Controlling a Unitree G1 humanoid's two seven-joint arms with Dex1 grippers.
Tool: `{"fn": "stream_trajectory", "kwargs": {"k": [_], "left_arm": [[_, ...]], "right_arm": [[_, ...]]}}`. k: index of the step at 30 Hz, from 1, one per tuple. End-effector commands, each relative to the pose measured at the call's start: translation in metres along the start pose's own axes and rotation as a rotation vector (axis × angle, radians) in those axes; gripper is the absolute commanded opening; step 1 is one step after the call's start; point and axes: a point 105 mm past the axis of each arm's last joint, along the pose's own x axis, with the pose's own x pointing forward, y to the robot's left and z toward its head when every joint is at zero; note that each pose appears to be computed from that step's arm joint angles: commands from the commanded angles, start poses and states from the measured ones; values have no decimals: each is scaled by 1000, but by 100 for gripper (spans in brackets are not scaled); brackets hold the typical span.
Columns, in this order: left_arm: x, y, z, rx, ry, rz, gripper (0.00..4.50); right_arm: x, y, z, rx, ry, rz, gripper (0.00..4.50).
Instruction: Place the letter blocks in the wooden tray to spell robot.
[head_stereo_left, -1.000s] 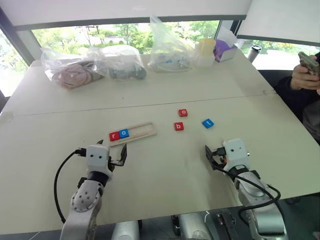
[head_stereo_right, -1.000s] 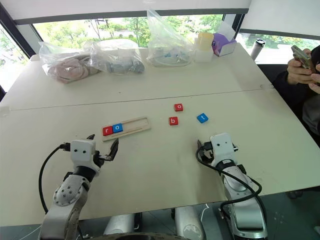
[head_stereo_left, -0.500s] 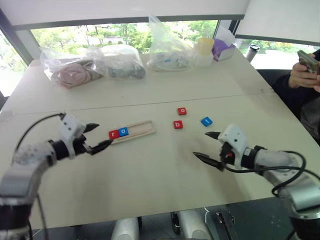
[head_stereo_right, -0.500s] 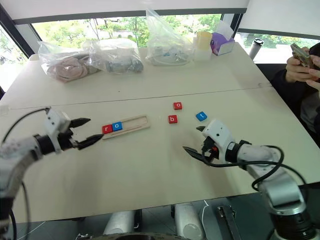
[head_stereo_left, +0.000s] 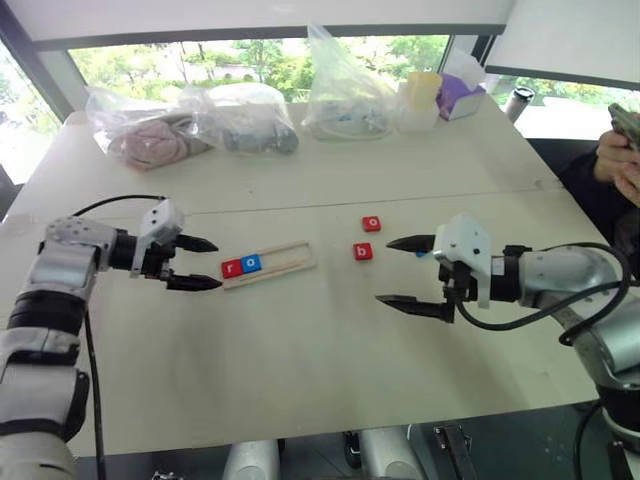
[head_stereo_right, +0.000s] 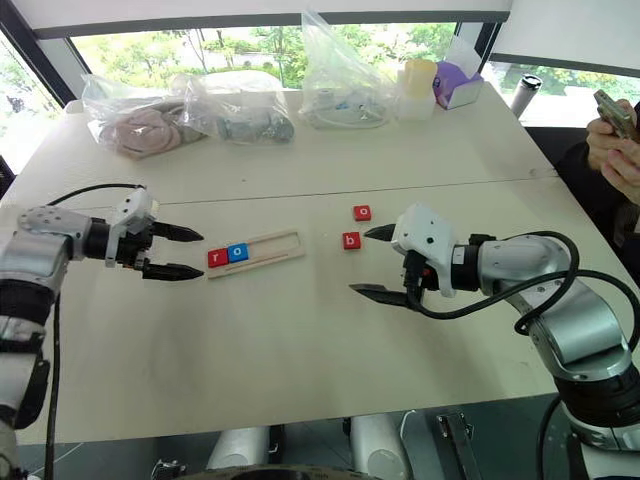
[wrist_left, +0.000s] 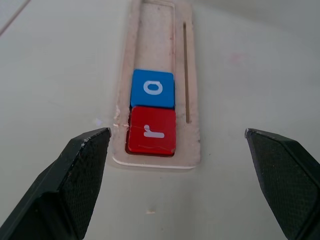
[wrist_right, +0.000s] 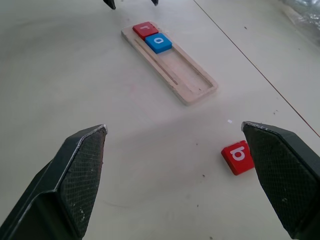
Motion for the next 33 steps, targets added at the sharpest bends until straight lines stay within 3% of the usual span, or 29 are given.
{"fn": "stream_trajectory", "kwargs": {"k": [1, 12, 19, 33], "left_arm": [[3, 5, 0, 46, 36, -28, 450], [26, 11, -4, 111, 42, -25, 450], [27, 17, 0, 116, 24, 11, 450], [39, 19, -14, 115, 64, 48, 450]], "right_arm": [[-2, 0, 14, -57, -29, -17, 445], [-3, 4, 19, -55, -37, -77, 445], [0, 5, 19, -44, -42, -92, 445], [0, 6, 19, -42, -36, -110, 445]]}}
